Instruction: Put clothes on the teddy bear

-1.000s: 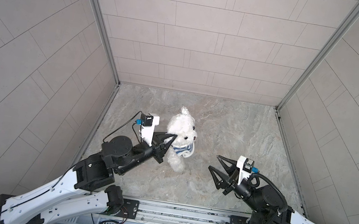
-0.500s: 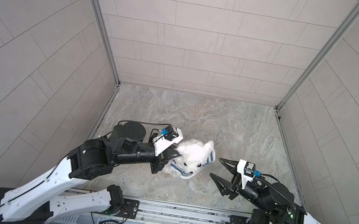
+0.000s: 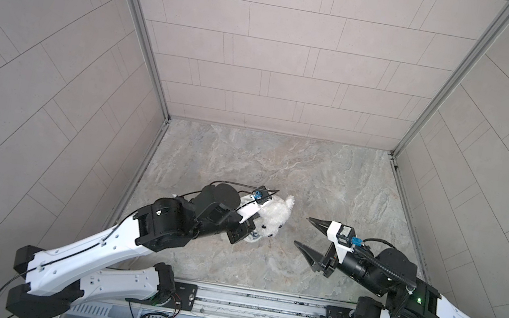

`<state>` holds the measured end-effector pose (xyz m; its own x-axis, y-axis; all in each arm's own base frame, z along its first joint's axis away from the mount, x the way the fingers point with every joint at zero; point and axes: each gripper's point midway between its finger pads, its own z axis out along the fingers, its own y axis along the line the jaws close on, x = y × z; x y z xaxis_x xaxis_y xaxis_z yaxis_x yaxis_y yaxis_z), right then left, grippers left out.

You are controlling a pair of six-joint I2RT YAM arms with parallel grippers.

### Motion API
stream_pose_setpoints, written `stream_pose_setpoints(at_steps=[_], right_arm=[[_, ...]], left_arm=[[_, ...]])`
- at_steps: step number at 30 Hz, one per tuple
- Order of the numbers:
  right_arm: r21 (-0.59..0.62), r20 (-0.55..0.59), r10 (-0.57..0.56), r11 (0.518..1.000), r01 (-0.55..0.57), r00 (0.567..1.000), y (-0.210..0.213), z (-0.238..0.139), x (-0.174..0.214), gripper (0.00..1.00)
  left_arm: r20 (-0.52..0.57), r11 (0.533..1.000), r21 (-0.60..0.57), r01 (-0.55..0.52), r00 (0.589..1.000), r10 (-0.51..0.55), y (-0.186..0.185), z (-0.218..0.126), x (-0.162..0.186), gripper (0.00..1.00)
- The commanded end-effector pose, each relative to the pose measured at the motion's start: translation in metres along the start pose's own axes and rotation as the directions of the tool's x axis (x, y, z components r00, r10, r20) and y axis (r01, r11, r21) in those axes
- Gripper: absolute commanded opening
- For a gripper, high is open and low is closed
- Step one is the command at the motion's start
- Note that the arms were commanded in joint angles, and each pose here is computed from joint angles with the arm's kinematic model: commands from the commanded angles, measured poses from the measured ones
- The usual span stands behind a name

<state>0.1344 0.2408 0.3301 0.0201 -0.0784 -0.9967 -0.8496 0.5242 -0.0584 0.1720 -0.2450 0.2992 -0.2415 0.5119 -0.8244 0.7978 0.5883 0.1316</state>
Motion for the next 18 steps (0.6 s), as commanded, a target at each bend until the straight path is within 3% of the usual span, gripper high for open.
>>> stream_pose_setpoints(at_steps=[1, 4, 8, 11, 14, 18], right_arm=[[0.097, -0.013, 0.004, 0.995, -0.003, 1.000, -0.016, 0.003, 0.003, 0.70], [0.227, 0.025, 0.145, 0.963, -0.146, 0.989, -0.038, -0.003, 0.024, 0.71], [0.150, -0.018, 0.197, 0.970, -0.192, 0.980, -0.023, -0.006, 0.059, 0.71], [0.211, -0.045, 0.266, 0.945, -0.251, 0.963, -0.031, -0.010, 0.080, 0.71], [0.408, 0.019, 0.446, 0.814, -0.414, 0.895, -0.064, -0.025, 0.106, 0.73], [0.435, 0.078, 0.626, 0.679, -0.591, 0.776, -0.069, -0.028, 0.141, 0.73]], left_arm=[[0.060, 0.990, -0.107, 0.087, 0.995, -0.081, 0.014, 0.015, -0.003, 0.00], [0.053, 0.987, -0.043, 0.156, 0.987, -0.154, -0.004, 0.042, 0.015, 0.00], [0.020, 0.980, -0.004, 0.199, 0.980, -0.199, -0.023, 0.073, 0.039, 0.00], [0.039, 0.975, 0.063, 0.211, 0.976, -0.214, -0.044, 0.088, 0.045, 0.00], [0.033, 0.974, 0.113, 0.195, 0.979, -0.199, -0.066, 0.108, 0.059, 0.02], [-0.006, 0.956, 0.165, 0.242, 0.970, -0.244, -0.084, 0.131, 0.077, 0.09]])
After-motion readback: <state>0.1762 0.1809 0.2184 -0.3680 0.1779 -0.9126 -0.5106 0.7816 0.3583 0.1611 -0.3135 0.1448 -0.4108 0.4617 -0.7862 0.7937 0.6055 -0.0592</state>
